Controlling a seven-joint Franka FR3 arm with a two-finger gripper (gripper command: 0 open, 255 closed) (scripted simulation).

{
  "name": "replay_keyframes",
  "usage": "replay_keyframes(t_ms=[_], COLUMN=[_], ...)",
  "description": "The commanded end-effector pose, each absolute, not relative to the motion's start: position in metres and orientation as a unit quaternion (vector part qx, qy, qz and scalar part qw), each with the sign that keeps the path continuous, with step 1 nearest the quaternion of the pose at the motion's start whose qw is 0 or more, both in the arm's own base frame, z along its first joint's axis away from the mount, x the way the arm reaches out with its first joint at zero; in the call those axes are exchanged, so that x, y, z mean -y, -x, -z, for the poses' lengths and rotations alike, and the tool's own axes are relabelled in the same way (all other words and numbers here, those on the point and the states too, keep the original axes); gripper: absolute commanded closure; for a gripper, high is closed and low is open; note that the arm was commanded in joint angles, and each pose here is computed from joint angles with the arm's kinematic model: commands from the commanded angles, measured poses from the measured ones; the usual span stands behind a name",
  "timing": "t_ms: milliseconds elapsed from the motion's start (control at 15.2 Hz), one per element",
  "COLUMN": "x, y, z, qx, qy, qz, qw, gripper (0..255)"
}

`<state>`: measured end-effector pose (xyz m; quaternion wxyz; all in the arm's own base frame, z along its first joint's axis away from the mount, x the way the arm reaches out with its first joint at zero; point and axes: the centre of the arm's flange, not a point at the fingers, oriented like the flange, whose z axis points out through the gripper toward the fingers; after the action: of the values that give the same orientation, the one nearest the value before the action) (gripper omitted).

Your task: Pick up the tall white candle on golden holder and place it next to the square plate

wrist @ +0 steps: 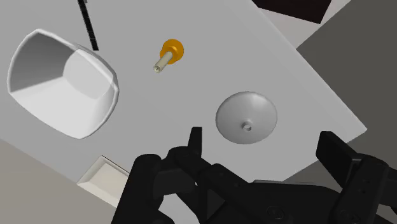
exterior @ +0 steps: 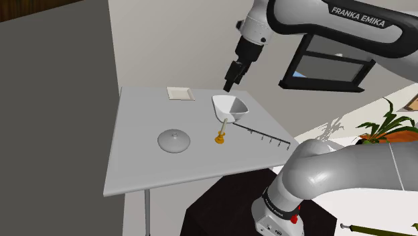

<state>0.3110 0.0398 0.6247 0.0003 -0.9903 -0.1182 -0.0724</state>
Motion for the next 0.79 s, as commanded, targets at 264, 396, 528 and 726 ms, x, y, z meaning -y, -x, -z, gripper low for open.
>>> replay_keyframes(t_ms=[264,396,528,726], x=[-0.012,0.001,0.014,0.034], y=[-0.304,-0.301,-0.299,-0.297], z=[-0.577,-0.553,-0.529,-0.492], qx=[0.117,0.116,0.116,0.115], qy=[0.988,0.987,0.986,0.983], qz=[0.098,0.111,0.124,0.143], qw=[0.005,0.007,0.009,0.012], gripper=[0,0,0,0])
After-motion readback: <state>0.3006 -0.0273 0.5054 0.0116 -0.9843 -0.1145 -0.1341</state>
